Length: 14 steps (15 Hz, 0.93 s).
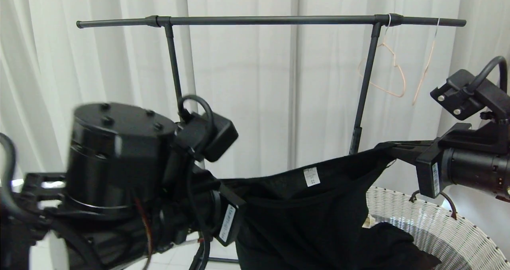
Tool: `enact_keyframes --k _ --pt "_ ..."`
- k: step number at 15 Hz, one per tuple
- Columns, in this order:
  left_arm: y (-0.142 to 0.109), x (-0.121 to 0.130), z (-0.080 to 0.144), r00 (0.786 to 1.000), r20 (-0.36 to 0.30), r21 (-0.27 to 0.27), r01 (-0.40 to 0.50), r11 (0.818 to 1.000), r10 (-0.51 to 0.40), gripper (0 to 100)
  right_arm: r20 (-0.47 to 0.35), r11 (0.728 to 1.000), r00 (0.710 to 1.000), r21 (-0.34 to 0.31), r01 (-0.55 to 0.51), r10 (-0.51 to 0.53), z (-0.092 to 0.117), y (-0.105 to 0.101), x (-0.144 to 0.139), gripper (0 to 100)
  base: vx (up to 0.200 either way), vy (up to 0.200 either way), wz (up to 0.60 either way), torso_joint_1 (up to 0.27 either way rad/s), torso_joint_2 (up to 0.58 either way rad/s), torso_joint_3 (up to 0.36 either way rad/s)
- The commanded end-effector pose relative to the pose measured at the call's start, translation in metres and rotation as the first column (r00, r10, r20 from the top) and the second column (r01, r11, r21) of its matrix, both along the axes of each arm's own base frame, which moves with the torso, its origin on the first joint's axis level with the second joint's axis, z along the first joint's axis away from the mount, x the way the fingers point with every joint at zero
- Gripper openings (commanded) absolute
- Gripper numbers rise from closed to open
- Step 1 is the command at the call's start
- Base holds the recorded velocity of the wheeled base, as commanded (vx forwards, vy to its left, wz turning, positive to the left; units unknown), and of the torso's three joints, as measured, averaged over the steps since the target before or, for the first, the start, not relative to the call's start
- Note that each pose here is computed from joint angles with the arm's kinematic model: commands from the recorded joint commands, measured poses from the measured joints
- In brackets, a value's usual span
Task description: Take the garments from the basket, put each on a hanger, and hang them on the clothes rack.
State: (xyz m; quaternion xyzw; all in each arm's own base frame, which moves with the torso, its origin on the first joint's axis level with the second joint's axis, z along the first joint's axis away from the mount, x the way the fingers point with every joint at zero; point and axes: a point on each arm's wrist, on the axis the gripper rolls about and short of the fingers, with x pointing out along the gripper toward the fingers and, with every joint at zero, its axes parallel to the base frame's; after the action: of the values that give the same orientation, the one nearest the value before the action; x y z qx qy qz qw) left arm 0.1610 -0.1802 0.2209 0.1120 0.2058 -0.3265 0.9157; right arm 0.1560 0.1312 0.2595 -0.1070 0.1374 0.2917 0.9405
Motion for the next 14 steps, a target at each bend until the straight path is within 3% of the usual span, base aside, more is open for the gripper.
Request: enact_keyframes --k 1,3,6,8,11,14 --pt "0.012 -0.010 0.043 0.994 0.105 -0.113 -0.001 0.994 0.013 0 0.011 1.000 1.000 0.007 0.004 -0.004 0.001 0.000 0.001 0 0.000 0.000 0.00 0.000 0.00 0.000" --pt "0.007 -0.006 0.053 0.991 0.130 -0.127 0.000 0.992 0.016 0 0.023 1.000 1.000 0.016 0.013 -0.013 0.003 -0.002 0.003 0 0.000 0.000 0.00 0.000 0.00 0.000" --pt "0.011 -0.003 0.051 0.981 0.192 0.017 -0.039 0.999 0.035 0 0.042 0.999 0.999 0.032 0.021 -0.023 0.007 -0.006 0.001 0 0.000 0.000 0.00 0.000 0.00 0.000" --pt "0.010 0.000 0.051 0.972 0.229 0.071 -0.077 0.995 0.059 0 0.061 0.999 0.998 0.049 0.014 -0.017 0.013 -0.009 -0.003 0 0.000 0.000 0.00 0.000 0.00 0.000" --pt "0.010 0.000 0.052 0.969 0.238 0.076 -0.093 0.993 0.073 0 0.115 0.993 0.992 0.101 -0.062 0.050 0.025 -0.007 -0.003 0 0.000 0.000 0.00 0.000 0.00 0.000" --pt "0.010 0.000 0.053 0.967 0.245 0.066 -0.092 0.994 0.074 0 0.184 0.992 0.979 0.074 -0.098 0.082 0.029 -0.003 0.001 0 0.000 0.000 0.00 0.000 0.00 0.000"
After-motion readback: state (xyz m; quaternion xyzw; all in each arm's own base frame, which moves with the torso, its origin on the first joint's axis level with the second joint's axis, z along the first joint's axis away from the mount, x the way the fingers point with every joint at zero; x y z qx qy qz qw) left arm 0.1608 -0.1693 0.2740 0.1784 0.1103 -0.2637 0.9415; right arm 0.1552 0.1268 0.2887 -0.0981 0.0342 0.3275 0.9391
